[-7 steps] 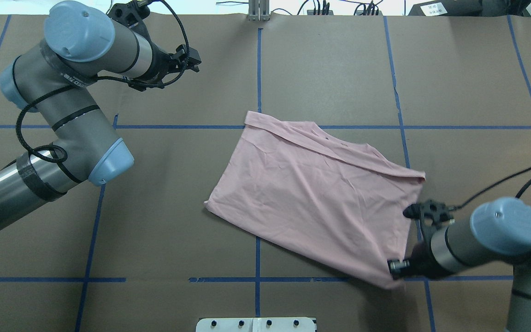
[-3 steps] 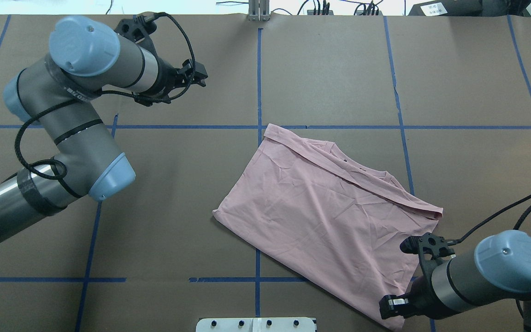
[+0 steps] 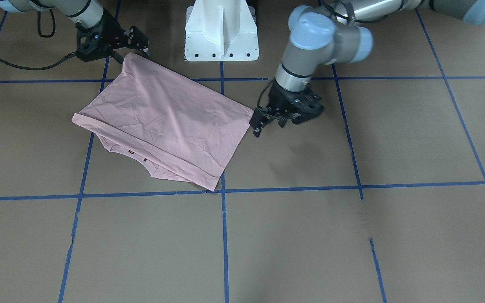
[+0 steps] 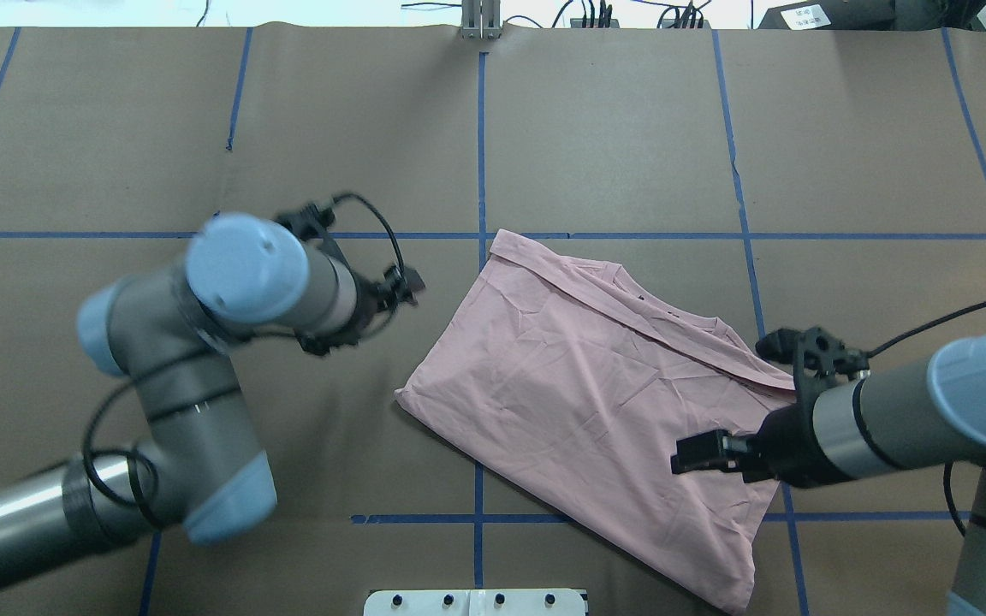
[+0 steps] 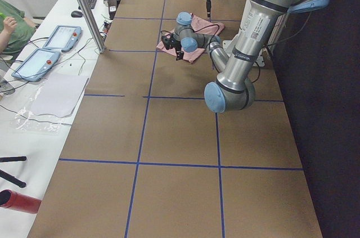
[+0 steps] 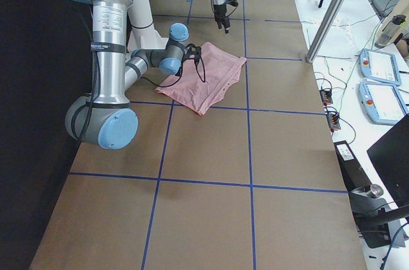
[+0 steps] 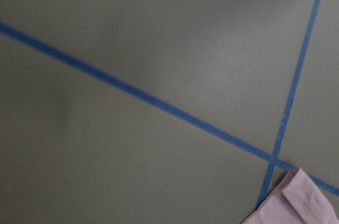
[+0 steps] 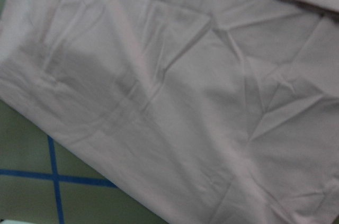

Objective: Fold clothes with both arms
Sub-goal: 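Move the left gripper to the shirt's other near corner while the right gripper holds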

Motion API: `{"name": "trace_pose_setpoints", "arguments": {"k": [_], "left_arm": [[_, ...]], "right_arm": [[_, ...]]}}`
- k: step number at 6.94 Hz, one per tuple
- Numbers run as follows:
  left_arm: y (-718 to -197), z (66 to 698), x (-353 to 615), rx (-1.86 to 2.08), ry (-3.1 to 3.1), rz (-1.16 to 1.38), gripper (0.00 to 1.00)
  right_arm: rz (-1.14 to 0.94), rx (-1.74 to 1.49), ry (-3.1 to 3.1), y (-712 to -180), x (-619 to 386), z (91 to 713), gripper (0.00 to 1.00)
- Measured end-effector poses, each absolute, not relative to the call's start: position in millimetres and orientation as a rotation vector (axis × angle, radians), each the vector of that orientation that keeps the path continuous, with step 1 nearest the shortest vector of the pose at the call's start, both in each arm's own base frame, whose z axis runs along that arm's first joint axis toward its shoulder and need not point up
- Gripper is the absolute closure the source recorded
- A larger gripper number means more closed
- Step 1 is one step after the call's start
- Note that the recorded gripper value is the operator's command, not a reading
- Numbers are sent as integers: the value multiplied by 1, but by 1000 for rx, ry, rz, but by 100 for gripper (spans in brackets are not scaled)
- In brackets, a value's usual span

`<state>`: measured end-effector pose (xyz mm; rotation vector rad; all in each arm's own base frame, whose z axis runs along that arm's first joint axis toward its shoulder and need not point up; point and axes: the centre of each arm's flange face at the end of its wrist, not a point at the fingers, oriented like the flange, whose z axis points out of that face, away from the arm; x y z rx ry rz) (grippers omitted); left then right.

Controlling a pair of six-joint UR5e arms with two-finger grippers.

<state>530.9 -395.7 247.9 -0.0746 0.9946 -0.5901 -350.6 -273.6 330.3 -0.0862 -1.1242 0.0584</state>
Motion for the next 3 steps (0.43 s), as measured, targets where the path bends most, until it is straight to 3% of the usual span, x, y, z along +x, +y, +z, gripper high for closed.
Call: {"name": "trace_pose_setpoints", "arguments": {"k": [3], "left_arm": [[-329,245,585,-120,896,-653,10]], "right_arm": [[117,-34,-1147,-301,-335,320,0]]}}
